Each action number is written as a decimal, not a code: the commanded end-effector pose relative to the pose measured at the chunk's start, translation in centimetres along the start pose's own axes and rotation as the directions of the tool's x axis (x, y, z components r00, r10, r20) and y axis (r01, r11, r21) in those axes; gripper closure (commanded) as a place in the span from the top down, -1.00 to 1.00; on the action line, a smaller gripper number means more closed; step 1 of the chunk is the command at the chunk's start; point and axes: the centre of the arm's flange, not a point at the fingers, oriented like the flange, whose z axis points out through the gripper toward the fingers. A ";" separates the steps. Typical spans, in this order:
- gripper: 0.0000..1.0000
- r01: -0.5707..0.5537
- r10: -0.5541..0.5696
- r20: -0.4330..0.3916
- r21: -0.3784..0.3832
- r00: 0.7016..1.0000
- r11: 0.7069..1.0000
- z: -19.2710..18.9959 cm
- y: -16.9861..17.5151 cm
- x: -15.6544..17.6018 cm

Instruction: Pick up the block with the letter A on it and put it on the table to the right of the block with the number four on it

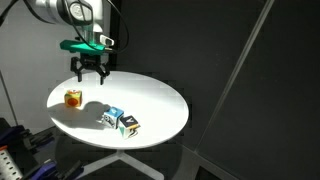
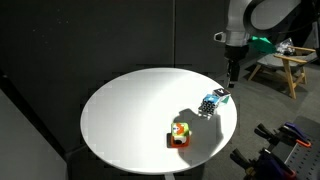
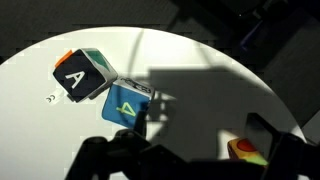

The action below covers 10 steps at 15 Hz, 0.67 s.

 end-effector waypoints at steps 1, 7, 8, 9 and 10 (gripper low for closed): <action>1.00 -0.024 0.025 -0.028 0.013 0.999 1.000 -2.8 -2.6 -1.9; 1.00 -0.056 0.057 -0.068 0.013 0.996 0.998 -6.2 -4.8 -4.3; 1.00 -0.065 0.066 -0.073 0.009 0.995 0.998 -6.6 -5.0 -4.8; 1.00 -0.071 0.071 -0.076 0.006 0.995 0.997 -6.9 -5.3 -5.2; 1.00 -0.082 0.082 -0.084 0.003 0.993 0.997 -7.3 -5.5 -5.7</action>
